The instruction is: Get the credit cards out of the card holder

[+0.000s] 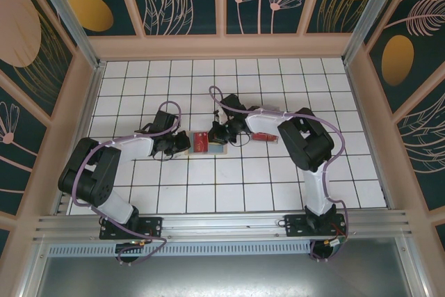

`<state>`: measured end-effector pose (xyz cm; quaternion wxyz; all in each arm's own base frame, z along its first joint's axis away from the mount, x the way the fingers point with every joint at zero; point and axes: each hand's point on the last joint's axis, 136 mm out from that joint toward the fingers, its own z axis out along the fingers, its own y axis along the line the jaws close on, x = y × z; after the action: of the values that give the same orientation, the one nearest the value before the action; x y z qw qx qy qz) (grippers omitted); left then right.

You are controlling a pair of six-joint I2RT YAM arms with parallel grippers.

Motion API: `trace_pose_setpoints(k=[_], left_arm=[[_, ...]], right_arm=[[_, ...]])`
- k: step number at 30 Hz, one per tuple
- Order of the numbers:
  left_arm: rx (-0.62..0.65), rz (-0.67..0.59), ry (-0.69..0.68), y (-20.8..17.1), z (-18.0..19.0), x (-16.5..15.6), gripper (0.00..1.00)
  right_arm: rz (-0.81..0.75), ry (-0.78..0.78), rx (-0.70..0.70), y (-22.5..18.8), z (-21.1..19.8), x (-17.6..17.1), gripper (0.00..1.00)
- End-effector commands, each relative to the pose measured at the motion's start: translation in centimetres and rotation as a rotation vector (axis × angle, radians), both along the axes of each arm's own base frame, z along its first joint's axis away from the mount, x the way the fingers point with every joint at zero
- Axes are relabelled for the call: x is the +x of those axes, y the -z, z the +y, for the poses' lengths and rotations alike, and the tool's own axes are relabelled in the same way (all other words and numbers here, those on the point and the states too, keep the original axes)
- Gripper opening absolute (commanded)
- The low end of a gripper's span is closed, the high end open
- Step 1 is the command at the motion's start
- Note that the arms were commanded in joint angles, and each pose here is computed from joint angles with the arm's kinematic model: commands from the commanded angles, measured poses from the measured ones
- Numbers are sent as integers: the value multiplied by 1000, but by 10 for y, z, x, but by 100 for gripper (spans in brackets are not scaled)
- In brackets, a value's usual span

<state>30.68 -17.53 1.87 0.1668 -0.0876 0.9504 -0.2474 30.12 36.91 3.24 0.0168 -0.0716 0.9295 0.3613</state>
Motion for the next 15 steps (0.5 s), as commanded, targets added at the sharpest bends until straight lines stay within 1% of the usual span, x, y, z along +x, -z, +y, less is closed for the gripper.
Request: trace_pose_setpoints(k=[1, 2, 4, 15], left_arm=[[16, 38, -1, 11, 3, -6, 12], [15, 39, 0, 11, 3, -7, 12], [13, 43, 2, 12, 3, -7, 12], [14, 67, 6, 20, 2, -10, 12]], right_arm=[[-14, 4, 0, -9, 1, 0, 16], [-12, 2, -4, -8, 1, 1, 20], [-2, 0, -12, -3, 1, 1, 23], [12, -35, -11, 5, 11, -3, 22]])
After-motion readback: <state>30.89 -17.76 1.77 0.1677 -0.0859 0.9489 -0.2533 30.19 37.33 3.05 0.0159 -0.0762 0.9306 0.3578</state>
